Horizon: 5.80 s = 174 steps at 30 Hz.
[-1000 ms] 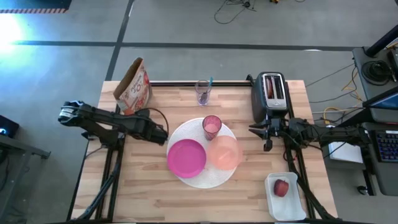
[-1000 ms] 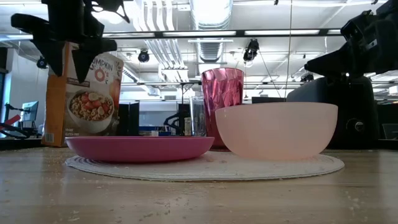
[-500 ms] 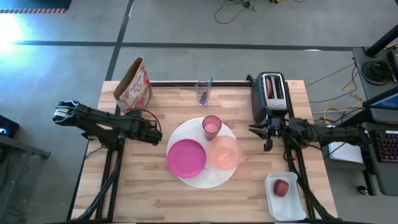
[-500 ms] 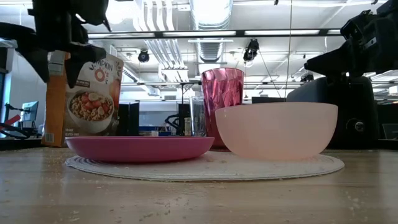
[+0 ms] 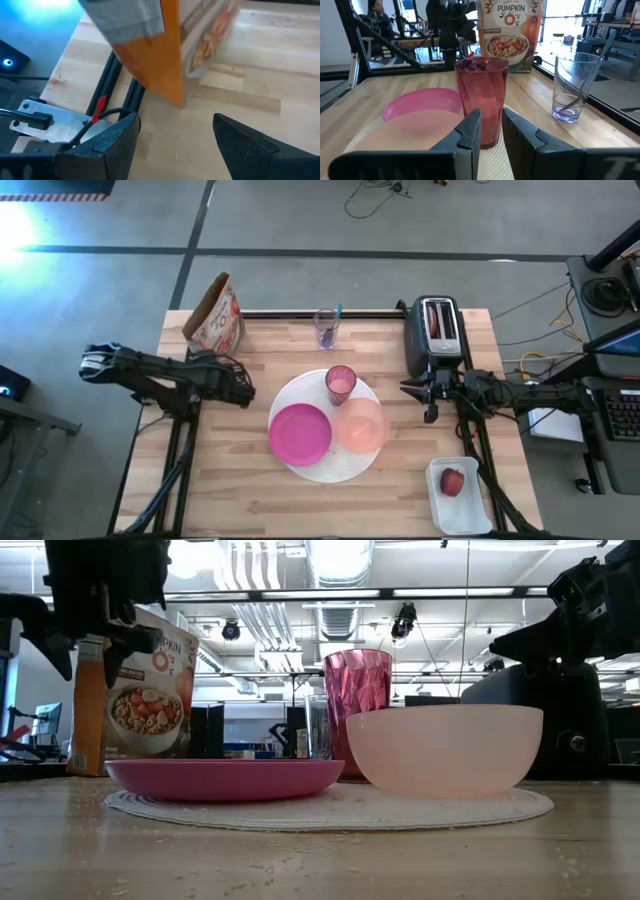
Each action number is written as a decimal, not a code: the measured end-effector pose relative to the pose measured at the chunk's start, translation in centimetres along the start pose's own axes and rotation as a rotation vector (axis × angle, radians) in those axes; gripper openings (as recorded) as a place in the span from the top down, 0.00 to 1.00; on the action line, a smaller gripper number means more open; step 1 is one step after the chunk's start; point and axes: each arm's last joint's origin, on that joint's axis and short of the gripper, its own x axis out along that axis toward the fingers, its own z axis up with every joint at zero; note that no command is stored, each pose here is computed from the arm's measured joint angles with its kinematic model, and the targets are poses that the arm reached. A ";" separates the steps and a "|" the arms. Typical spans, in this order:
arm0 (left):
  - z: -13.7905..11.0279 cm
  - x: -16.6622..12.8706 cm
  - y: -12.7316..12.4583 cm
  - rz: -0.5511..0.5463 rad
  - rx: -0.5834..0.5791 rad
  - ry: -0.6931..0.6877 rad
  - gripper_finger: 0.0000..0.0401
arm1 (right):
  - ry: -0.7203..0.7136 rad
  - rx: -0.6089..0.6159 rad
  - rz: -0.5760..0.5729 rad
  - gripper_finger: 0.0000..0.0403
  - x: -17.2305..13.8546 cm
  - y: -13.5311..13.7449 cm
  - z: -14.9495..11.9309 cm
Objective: Arrange a breakfast setting
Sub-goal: Pour the cereal from the cereal box into the orange bowl
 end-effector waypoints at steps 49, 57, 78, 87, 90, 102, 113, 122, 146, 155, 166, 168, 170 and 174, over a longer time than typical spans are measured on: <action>4.5 1.7 -1.0 0.114 0.027 0.000 0.40 | 0.003 0.014 0.000 0.83 0.0 0.0 0.0; 5.2 2.8 -2.2 0.139 0.062 -0.189 0.40 | -0.007 0.057 -0.002 0.83 0.0 0.0 0.1; 9.3 -2.9 -5.8 0.009 0.276 -0.271 0.40 | 0.002 0.039 0.000 0.83 0.0 0.0 0.0; 14.5 -7.1 -3.7 -0.063 0.384 -0.356 0.40 | -0.003 0.052 -0.001 0.83 0.0 0.0 0.0; 15.9 -7.9 -2.7 -0.066 0.404 -0.372 0.40 | -0.003 0.052 -0.001 0.83 0.0 0.0 0.0; 19.3 -7.3 0.2 -0.115 0.519 -0.170 0.30 | -0.003 0.052 -0.001 0.83 0.0 0.0 0.0; 21.6 -5.9 1.7 -0.070 0.549 -0.096 0.14 | -0.003 0.051 -0.001 0.83 0.0 0.0 0.0; 22.6 -4.2 1.5 -0.068 0.540 0.004 0.13 | -0.003 0.051 -0.001 0.83 0.0 0.0 0.0; 19.8 0.6 -0.5 0.007 0.589 0.205 0.24 | -0.003 0.052 -0.001 0.83 0.0 0.0 0.0; 19.8 0.6 -1.4 -0.178 0.597 0.265 0.58 | -0.003 0.052 -0.001 0.83 0.0 0.0 0.0; 19.7 0.0 -3.2 -0.451 0.678 0.246 0.97 | -0.003 0.052 -0.001 0.83 0.0 0.0 0.0; 19.8 -0.2 -3.6 -0.503 0.687 0.228 0.99 | -0.003 0.052 -0.001 0.83 0.0 0.0 0.0; 19.7 -0.4 -3.9 -0.543 0.695 0.217 1.00 | -0.003 0.052 -0.001 0.83 0.0 0.0 0.0; 19.5 -0.8 -4.4 -0.596 0.706 0.212 1.00 | -0.003 0.052 -0.001 0.83 0.0 0.0 0.0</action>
